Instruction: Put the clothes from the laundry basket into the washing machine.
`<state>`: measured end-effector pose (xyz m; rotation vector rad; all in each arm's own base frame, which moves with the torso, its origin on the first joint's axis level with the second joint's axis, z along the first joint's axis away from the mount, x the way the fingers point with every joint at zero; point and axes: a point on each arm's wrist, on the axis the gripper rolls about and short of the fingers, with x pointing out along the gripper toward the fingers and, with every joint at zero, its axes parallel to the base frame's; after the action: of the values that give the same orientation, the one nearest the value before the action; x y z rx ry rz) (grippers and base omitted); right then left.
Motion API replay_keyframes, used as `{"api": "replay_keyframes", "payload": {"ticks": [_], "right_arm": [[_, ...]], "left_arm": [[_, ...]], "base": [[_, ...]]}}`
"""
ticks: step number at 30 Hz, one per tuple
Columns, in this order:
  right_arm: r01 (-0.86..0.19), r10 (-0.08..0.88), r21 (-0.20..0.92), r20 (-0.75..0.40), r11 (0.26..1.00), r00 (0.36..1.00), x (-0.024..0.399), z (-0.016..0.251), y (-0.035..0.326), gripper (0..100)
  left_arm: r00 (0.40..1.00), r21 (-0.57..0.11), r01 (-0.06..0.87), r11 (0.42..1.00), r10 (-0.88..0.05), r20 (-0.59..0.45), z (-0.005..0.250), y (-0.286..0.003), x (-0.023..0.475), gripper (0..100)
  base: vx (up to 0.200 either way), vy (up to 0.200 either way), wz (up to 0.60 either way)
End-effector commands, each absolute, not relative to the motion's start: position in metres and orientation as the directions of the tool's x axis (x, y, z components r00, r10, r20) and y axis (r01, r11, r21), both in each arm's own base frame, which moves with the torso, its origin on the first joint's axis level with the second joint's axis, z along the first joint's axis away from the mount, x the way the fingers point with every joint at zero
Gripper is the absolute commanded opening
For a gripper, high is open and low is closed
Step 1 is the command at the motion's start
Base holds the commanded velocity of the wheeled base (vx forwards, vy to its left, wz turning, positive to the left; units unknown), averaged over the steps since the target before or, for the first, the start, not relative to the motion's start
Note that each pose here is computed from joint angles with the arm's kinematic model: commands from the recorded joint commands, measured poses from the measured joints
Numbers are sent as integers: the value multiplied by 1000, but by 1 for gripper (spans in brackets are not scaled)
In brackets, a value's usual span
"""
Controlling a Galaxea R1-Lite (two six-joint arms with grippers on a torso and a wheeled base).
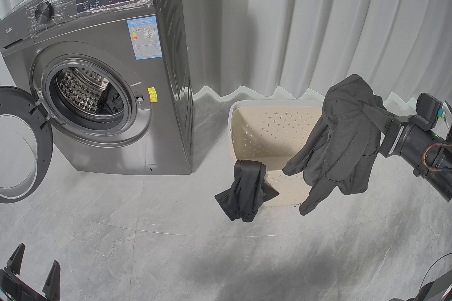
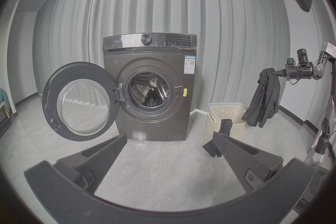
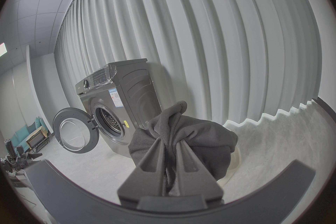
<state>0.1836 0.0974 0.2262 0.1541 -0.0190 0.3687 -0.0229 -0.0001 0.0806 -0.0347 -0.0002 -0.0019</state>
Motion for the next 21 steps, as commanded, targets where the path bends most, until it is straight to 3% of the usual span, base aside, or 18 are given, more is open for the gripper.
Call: {"api": "replay_keyframes", "payload": {"ticks": [1, 21], "right_arm": [[-364, 361, 147, 47, 920, 931, 184, 226, 98, 0], [-387, 385, 145, 43, 911, 922, 178, 224, 101, 0]], "left_arm": [[1000, -37, 2, 999, -2, 0, 76, 0, -23, 100], [1000, -43, 0, 999, 0, -2, 76, 0, -23, 100]], "base": [[0, 200, 0], [0, 200, 0]]}}
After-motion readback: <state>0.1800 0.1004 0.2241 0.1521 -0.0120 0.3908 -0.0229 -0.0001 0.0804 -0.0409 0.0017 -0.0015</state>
